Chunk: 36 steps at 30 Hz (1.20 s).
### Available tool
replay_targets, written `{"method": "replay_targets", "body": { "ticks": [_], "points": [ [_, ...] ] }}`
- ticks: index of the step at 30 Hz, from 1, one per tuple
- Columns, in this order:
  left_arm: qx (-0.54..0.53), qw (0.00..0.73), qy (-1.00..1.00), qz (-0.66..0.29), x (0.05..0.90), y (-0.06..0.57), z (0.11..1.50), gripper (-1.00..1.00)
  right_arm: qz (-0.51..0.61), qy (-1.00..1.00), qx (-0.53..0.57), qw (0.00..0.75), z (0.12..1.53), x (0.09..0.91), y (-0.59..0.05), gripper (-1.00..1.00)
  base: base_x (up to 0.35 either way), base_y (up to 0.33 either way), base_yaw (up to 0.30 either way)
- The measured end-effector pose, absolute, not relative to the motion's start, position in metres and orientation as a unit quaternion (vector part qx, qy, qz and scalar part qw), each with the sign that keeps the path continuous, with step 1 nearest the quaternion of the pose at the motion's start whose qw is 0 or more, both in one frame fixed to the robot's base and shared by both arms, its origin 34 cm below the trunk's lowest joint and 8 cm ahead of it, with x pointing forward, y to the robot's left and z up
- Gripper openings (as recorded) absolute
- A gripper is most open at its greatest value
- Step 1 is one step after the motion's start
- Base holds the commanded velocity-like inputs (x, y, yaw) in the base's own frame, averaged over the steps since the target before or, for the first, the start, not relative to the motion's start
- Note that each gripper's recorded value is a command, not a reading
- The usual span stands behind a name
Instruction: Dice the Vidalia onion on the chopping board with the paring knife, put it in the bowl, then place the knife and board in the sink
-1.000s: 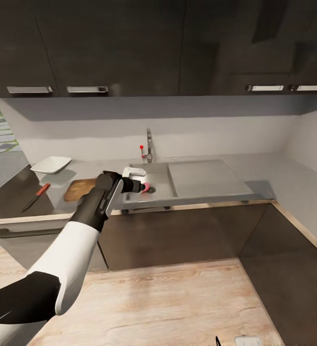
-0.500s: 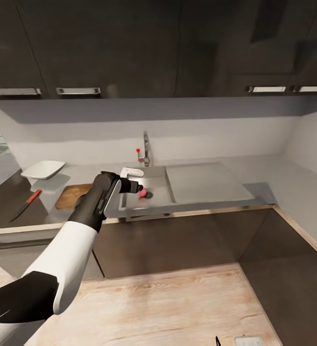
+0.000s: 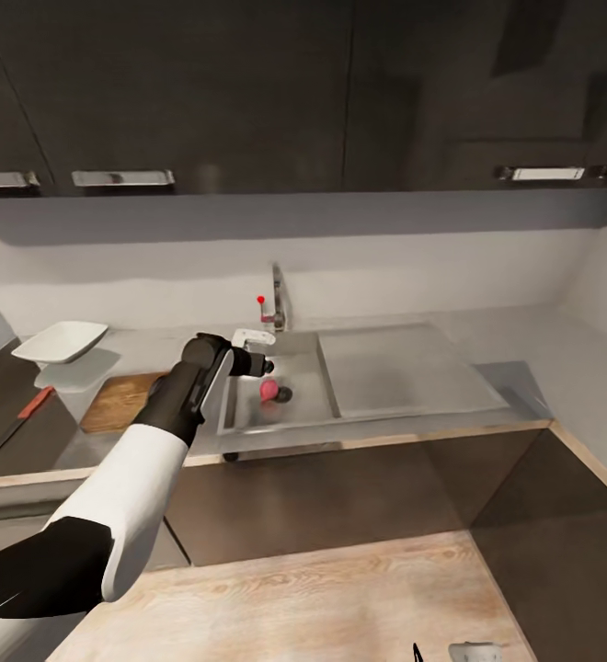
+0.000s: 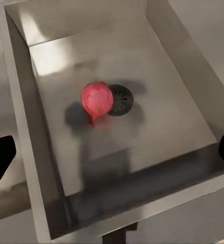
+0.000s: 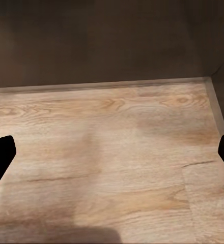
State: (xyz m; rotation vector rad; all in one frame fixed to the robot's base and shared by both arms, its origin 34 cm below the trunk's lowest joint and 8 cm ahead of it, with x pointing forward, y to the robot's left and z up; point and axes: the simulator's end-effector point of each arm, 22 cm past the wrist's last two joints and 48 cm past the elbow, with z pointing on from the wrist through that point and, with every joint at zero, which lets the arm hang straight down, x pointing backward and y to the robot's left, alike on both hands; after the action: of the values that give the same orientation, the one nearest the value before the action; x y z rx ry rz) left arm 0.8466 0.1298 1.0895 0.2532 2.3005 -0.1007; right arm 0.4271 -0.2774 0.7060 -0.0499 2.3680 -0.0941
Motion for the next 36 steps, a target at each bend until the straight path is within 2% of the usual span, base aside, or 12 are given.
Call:
{"method": "replay_targets", "body": {
  "ticks": [9, 20, 36],
  "points": [
    [0.1, 0.392, 0.914, -0.041, 0.846, 0.129, 1.076, 1.0, -0.037, 0.928, -0.02, 0.37, 0.702, 0.423, -0.277, 1.0, 0.069, 0.0, 0.0],
    [0.1, 0.374, 0.921, -0.044, 0.843, 0.128, 1.054, 1.0, -0.037, 0.931, -0.02, 0.362, 0.696, 0.417, -0.278, 1.0, 0.293, -0.024, 0.0],
    [0.099, 0.339, 0.934, -0.047, 0.837, 0.128, 0.995, 1.0, -0.036, 0.936, -0.021, 0.35, 0.688, 0.41, -0.278, 1.0, 0.046, -0.004, 0.0]
  ]
}}
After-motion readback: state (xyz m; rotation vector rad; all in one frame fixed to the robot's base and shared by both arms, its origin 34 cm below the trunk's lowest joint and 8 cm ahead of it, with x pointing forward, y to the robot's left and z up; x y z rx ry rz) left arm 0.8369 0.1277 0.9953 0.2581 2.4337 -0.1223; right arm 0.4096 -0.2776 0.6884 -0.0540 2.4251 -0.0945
